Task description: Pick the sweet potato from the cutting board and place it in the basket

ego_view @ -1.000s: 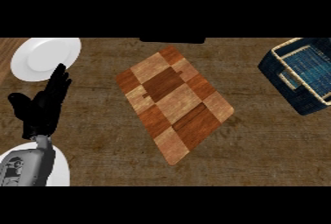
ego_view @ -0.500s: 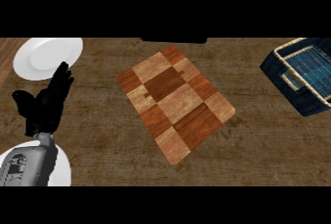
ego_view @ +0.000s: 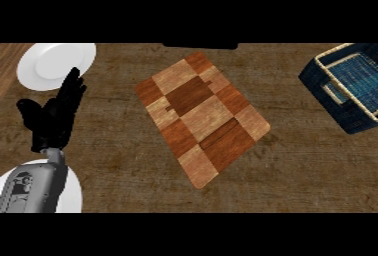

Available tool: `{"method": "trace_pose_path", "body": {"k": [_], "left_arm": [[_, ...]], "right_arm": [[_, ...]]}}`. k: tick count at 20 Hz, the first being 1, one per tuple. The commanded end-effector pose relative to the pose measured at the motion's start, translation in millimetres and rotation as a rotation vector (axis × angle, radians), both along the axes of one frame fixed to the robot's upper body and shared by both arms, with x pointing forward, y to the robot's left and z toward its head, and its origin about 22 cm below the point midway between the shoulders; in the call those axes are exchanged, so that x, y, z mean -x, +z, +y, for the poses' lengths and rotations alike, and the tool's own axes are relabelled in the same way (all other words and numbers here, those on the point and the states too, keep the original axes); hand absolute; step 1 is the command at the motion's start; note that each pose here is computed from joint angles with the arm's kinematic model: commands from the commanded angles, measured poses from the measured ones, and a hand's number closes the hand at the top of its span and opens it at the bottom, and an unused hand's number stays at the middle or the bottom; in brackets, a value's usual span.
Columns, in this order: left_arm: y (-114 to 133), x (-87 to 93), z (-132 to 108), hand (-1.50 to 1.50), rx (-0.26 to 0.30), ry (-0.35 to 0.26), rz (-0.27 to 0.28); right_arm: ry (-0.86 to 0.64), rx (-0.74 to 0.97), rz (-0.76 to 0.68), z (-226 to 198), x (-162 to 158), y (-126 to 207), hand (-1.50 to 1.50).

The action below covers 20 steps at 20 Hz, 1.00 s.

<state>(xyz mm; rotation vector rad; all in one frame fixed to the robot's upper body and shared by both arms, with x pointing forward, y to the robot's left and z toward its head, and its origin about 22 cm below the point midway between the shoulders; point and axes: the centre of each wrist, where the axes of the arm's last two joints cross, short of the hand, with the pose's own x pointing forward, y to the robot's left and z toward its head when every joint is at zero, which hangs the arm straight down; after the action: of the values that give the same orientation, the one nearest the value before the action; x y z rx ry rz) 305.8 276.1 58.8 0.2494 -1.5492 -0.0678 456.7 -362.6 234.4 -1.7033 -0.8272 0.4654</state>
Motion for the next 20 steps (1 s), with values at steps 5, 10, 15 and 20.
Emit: {"method": "trace_pose_path", "body": {"k": [5,10,15,20], "left_arm": [[-14.7,3.2,1.6,0.0,0.009,0.009,0.005],[-0.2,-8.5,-3.2,0.0,0.012,-0.003,0.003],[-6.3,-1.4,-2.7,0.0,0.012,-0.028,0.009],[1.5,2.2,0.9,0.0,0.016,-0.024,0.0]], "right_arm": [[-0.028,-0.096,0.156,-11.5,4.9,-14.6,1.5],[-0.032,-0.078,0.156,-17.1,7.0,-9.0,1.5],[-0.052,-0.061,0.156,-32.7,14.8,-21.9,1.5],[-0.077,-0.049,0.183,-36.7,18.8,-42.4,1.5]]}}
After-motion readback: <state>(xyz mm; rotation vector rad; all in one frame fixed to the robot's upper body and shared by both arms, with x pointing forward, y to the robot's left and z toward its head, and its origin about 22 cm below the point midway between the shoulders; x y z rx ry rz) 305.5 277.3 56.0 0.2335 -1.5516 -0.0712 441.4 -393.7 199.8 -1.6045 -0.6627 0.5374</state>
